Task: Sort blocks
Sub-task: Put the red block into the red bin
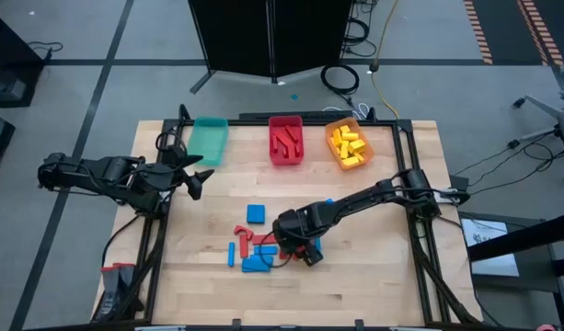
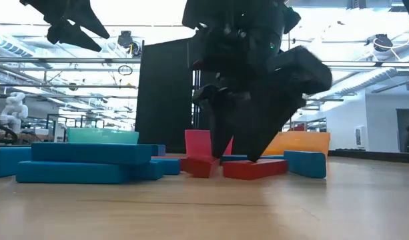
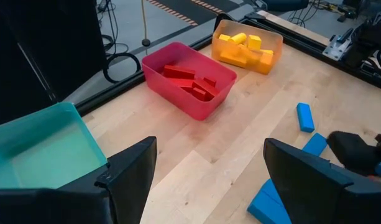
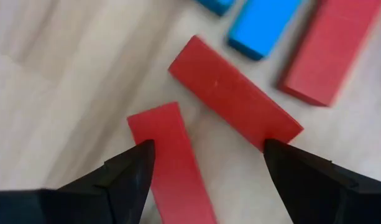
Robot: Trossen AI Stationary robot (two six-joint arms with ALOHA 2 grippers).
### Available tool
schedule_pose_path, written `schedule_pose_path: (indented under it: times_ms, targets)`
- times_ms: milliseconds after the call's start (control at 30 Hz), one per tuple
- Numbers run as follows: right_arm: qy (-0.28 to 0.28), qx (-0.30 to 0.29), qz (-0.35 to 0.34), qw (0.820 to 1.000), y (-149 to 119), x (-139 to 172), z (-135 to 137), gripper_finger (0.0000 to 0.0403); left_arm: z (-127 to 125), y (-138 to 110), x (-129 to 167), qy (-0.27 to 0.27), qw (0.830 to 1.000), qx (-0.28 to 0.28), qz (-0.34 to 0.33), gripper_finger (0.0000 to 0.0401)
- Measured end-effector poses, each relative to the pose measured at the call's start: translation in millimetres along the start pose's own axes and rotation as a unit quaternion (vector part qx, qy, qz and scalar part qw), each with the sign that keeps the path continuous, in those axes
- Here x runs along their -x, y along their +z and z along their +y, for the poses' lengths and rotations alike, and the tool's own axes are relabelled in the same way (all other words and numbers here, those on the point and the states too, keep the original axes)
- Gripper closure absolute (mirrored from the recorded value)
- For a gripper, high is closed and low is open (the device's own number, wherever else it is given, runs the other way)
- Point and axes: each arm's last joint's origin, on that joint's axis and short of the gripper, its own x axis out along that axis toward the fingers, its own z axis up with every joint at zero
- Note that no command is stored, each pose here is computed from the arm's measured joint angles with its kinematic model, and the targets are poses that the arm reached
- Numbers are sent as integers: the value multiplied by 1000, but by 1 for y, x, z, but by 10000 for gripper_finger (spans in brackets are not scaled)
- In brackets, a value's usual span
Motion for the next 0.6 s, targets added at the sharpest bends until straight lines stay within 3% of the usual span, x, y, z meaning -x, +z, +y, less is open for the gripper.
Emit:
schedule_pose_path:
  times_ms: [133,600]
  targets:
    - [12,23,3,1000,4,1,11,105,0,0,0,0,1000,0,0,99]
    - [14,8,36,999,-7,-7,17,106,0,-1,0,3,1000,-3,2,99]
